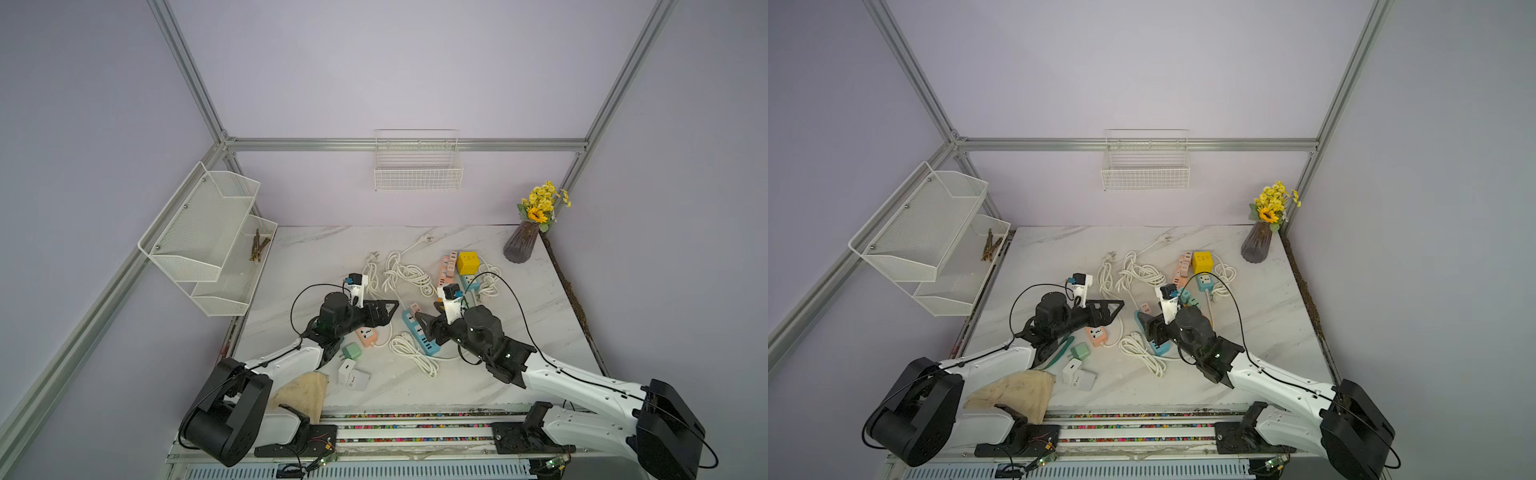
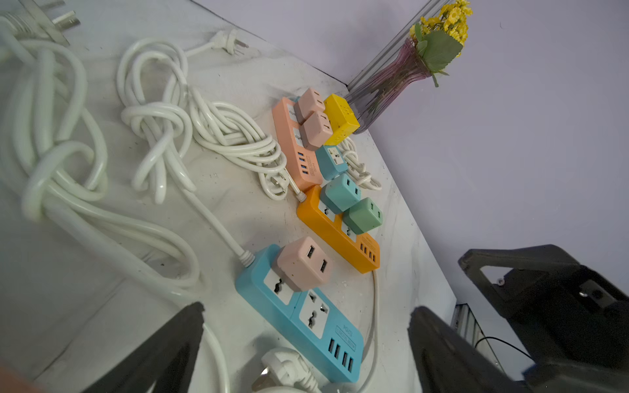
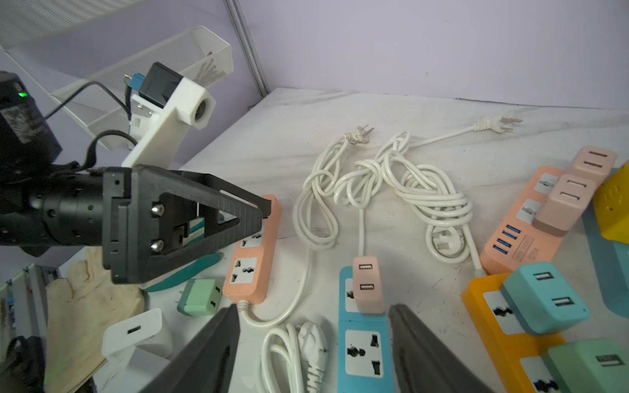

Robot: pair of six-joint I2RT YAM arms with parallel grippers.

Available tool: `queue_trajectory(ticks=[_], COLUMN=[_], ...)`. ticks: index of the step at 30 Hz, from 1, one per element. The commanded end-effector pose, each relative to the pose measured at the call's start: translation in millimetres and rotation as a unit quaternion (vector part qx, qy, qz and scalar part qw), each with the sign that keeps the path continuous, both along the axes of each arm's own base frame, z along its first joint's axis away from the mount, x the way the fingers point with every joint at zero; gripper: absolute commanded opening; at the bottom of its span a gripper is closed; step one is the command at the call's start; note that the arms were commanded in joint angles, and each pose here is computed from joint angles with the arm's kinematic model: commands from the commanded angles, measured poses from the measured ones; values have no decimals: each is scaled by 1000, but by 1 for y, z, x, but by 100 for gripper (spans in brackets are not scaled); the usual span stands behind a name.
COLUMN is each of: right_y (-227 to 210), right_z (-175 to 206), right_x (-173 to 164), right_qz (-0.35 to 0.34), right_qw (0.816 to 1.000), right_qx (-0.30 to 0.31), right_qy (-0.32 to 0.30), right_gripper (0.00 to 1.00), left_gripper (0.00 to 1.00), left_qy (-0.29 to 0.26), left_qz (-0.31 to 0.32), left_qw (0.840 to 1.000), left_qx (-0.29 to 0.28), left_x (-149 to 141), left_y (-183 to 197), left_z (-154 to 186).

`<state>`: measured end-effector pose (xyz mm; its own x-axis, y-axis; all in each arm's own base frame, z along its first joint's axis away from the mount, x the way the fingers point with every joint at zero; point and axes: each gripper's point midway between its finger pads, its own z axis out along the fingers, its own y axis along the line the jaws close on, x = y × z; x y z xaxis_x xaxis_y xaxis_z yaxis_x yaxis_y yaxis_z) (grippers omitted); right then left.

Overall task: Pull the plug off the socket
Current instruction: Remove the plug from the socket.

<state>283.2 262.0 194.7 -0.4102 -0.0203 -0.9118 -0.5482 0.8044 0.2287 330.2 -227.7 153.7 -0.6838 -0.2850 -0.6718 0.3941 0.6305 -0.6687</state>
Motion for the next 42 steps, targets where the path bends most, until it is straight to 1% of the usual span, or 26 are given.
queue_trajectory(ticks=[1, 2, 4, 6, 9, 11, 12, 14, 15, 16, 17, 19, 21, 22, 25, 30, 36, 42], right_y=[-5, -4, -1, 1, 4, 7, 9, 9, 9, 8, 8, 10, 11, 11, 12, 19, 26, 22], right_z=[-30, -36, -48, -59, -64, -64, -63, -66, -68, -68, -80, -89, -94, -96, -100, -104, -116, -121], right_x=[11, 15, 20, 26, 34, 39, 42, 48, 49, 53, 54, 55, 57, 58, 60, 66, 71, 73], right_qz=[-20, -22, -24, -27, -36, -39, -42, -55, -59, -66, -68, -62, -63, -63, -61, -53, -44, -50], right_qw=[997, 996, 993, 989, 986, 986, 986, 984, 983, 982, 979, 978, 976, 975, 975, 973, 966, 962], right_qx=[-60, -72, -92, -109, -125, -125, -124, -131, -135, -136, -145, -149, -151, -153, -153, -162, -186, -203], right_qy=[47, 57, 75, 91, 100, 99, 99, 106, 109, 111, 123, 135, 142, 146, 152, 157, 176, 178], right_gripper=[73, 73, 71, 70, 68, 68, 62, 61, 61, 61, 61, 60, 53, 52, 47, 45, 39, 33], left_gripper=[94, 93, 86, 84, 73, 65, 63, 54, 51, 50, 49, 49, 49, 48, 48, 47, 48, 45], left_qy=[32, 58, 81, 100, 117, 133, 141, 158, 166, 172, 175, 182, 189, 195, 208, 218, 231, 254], left_qz=[-15, -9, -1, 1, -2, 6, 10, 14, 17, 19, 17, 21, 24, 24, 16, -7, -10, -10], left_qw=[999, 998, 996, 995, 993, 991, 990, 987, 986, 985, 984, 983, 982, 980, 978, 976, 973, 967], left_qx=[-33, -26, -26, -30, -32, -19, -12, -2, 1, 3, 4, 10, 16, 20, 25, 18, 26, 30], left_x=[3, 5, 7, 6, 6, 8, 9, 12, 12, 12, 13, 14, 15, 15, 18, 20, 23, 23], left_y=[-10, -10, -11, -15, -26, -29, -30, -32, -32, -32, -34, -34, -35, -35, -40, -51, -54, -56], left_z=[6, -11, -22, -28, -33, -39, -42, -50, -53, -57, -59, -63, -68, -72, -80, -88, -103, -120])
